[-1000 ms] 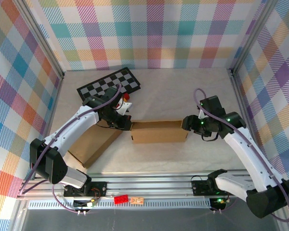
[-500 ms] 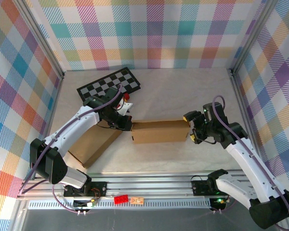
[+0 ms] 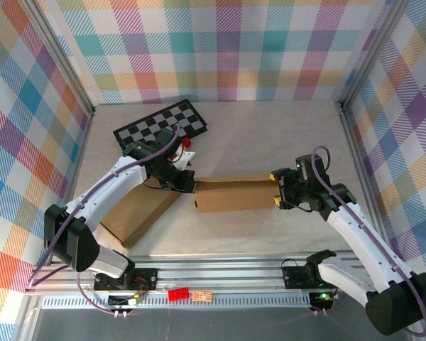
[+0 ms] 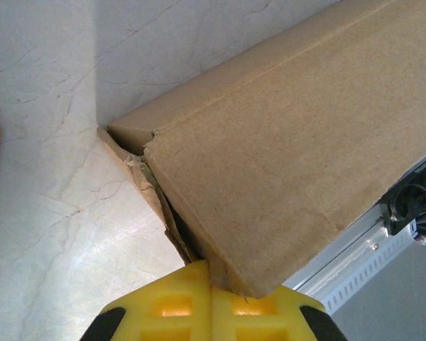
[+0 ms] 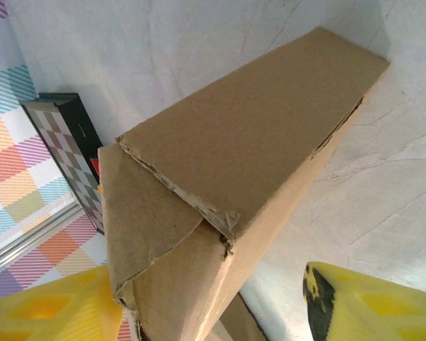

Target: Fold the paper box

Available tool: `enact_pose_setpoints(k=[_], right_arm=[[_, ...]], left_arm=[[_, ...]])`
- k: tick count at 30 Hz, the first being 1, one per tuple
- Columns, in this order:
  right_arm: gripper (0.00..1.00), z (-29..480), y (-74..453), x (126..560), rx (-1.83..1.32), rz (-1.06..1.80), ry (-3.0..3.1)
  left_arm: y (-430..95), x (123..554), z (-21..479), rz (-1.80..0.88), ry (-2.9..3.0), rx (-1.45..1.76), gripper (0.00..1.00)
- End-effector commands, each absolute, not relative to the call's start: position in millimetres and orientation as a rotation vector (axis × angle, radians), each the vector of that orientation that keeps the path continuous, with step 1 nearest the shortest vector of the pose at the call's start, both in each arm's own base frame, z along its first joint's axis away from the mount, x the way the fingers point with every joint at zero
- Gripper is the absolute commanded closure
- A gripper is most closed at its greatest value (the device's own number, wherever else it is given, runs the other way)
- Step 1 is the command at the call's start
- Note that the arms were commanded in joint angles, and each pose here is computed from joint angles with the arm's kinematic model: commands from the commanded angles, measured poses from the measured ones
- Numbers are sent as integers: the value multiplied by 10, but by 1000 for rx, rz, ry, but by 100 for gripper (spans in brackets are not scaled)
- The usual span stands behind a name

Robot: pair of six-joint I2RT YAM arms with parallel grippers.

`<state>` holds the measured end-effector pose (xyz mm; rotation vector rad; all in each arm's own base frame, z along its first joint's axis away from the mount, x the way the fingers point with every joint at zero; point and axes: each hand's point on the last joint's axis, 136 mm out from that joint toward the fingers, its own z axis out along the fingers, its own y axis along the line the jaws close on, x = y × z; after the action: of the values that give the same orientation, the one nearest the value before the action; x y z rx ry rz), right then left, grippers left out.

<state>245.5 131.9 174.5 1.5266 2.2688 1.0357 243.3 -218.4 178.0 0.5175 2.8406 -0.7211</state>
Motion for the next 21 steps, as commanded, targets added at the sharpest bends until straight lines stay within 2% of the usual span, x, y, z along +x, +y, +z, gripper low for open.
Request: enact_pose_setpoints(k=[1, 4, 9, 14, 21], right_arm=[[38, 1677, 1277, 2408, 1530, 1015, 2280], [42, 1668, 1268, 2408, 1506, 985, 2308], [45, 1590, 1272, 2383, 1514, 971, 2333], [45, 1589, 1270, 2384, 1506, 967, 2337], [45, 1627, 1292, 2413, 1486, 985, 2336]], left_arm=[[-2204, 2410, 1842, -721, 2846, 497, 94], [-2244, 2423, 1929, -768, 2819, 451, 75], [-2301, 2446, 2207, -881, 2740, 319, 53], [-2217, 2557, 2360, -990, 2703, 16, 44], [-2132, 2639, 2185, -1000, 2765, -323, 42]])
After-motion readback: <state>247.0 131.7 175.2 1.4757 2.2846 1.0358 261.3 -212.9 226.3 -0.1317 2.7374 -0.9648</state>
